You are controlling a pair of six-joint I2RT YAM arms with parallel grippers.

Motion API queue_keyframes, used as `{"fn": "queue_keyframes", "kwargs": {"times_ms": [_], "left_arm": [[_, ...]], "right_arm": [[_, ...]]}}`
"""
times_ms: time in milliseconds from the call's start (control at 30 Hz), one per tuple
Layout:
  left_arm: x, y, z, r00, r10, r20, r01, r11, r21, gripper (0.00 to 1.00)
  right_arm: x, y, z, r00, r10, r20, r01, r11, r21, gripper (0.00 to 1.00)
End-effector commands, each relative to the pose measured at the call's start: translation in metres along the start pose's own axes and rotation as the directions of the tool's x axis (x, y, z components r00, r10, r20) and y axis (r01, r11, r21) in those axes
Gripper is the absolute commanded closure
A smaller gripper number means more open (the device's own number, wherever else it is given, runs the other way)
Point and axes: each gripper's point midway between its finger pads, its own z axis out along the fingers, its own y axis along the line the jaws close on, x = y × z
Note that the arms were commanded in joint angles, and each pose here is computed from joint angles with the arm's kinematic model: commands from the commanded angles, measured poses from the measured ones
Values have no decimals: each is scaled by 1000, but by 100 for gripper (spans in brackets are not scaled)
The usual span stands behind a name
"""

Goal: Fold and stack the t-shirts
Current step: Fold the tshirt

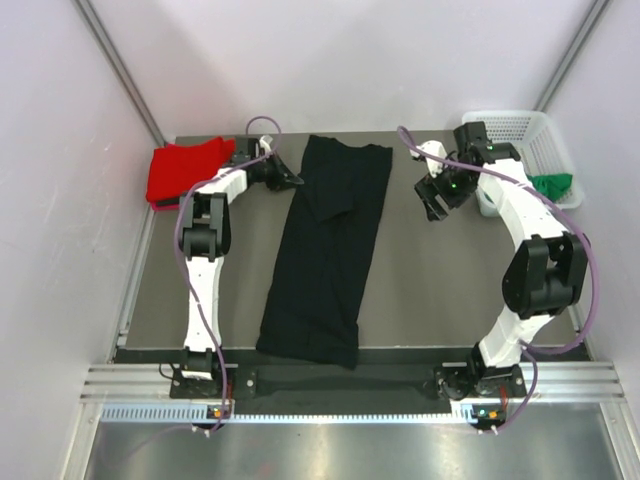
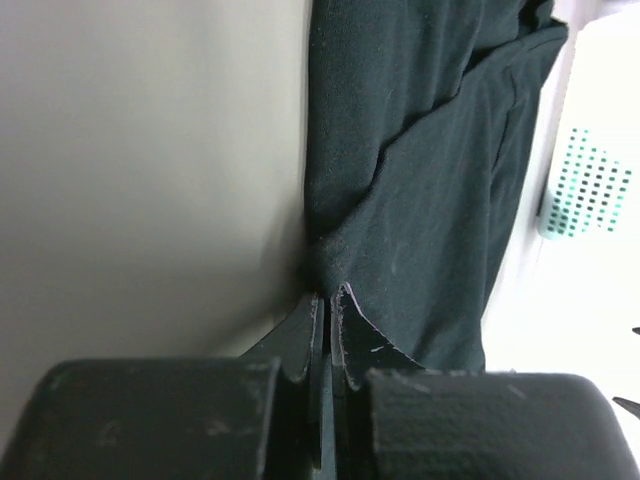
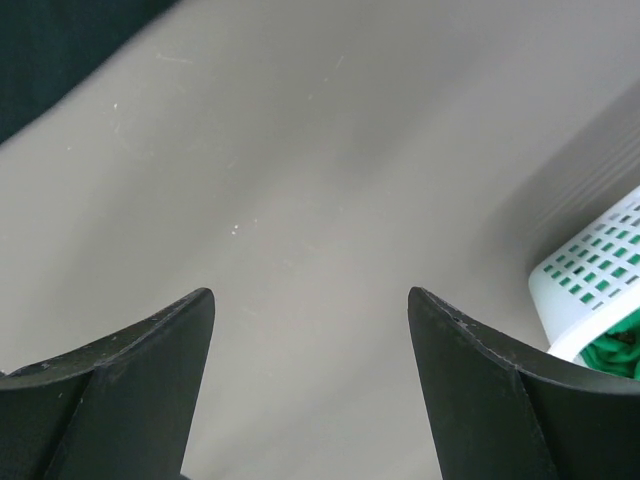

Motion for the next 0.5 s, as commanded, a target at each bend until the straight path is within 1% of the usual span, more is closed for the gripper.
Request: {"fn": "queue_keyframes", "kwargs": {"times_ms": [0,133,333,467], "left_arm": [[-37,-16,-42,992,70,104,-67,997,-31,100],[-47,-15,-51,988,91,128,-85,995,-51,100],[-63,-15,-51,976,144,163,-132,988,-83,100],[-67,-10,-55,975,140,172,-124,987,-103,100]], "right_arm": [[-23,-7,-5,997,-8,73,8,1000,8,21],[-28,-8,-3,996,-7,86,7,1000,-2,21],[-32,-9,1,996,-10,89,10,1000,-7,21],[-32,-9,1,996,-10,85,11,1000,-10,21]]}}
